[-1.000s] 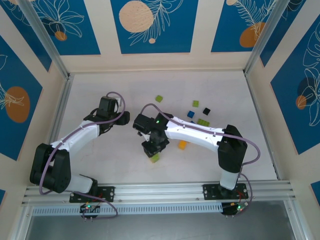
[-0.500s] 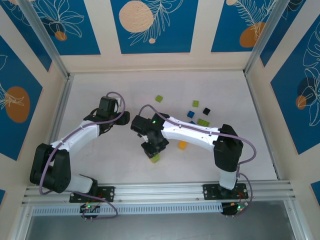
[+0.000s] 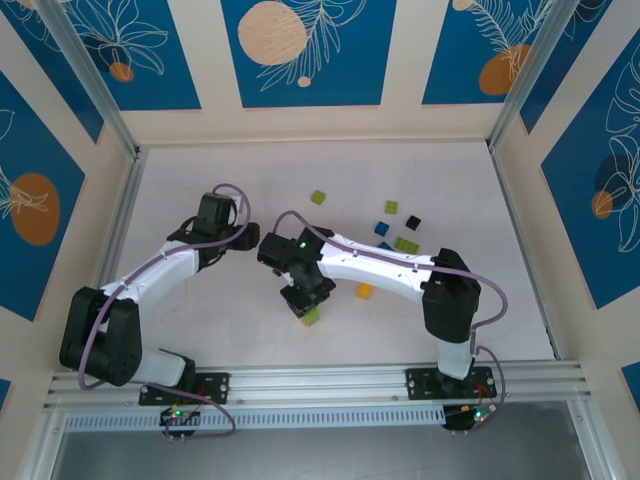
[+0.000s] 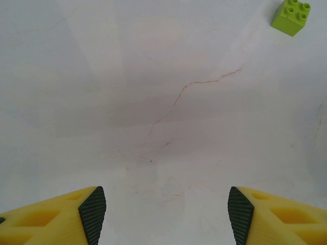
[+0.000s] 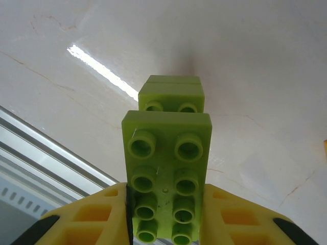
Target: Assemble a carrot with lego
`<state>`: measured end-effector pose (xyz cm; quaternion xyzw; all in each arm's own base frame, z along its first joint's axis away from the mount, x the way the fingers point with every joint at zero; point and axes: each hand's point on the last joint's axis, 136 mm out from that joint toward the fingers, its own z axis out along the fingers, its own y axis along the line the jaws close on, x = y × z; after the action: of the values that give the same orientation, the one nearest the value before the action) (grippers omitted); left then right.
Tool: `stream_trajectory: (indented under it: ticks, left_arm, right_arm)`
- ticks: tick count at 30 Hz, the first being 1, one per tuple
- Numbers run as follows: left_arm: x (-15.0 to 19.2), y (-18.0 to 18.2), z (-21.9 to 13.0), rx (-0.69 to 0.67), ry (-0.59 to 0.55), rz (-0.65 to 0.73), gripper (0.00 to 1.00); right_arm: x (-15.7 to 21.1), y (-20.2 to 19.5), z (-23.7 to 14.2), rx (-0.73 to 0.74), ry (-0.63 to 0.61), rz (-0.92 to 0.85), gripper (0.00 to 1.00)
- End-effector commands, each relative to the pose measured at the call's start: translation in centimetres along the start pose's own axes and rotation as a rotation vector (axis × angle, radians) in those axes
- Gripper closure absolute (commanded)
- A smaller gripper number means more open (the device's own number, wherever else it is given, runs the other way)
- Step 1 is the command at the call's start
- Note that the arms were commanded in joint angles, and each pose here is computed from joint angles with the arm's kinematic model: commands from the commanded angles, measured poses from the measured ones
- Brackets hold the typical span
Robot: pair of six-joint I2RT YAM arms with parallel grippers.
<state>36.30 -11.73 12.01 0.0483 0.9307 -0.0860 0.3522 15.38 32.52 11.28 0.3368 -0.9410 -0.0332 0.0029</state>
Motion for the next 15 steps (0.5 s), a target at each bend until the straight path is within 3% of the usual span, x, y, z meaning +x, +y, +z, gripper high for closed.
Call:
stream_trajectory:
  ticks: [1,6,10,15]
  left_arm:
    - [-0.3,0.5,-0.5,-0.005,-0.02,-0.006,0.33]
    - [-0.4,0.5,-0.3,-0.004,-0.02,-0.007,0.33]
    - [-0.4,0.5,-0.3,-0.006,-0.02,-0.007,0.33]
    - [-0.4,0.6,-0.4,-0.009,-0.025,-0.01,0.33]
  right_arm:
    - [1.1,0.2,2.1,-0.005,0.064,-0.011,0.69]
    - [-0.7,0.1,-1.4,-0.01,-0.066,-0.081,0.69]
    - [-1.9,0.9,-4.6,-0.038,-0.153,-0.24,0.69]
    - [-2.4,0.8,-6.4,-0.009,-0.168,-0.426,0.68]
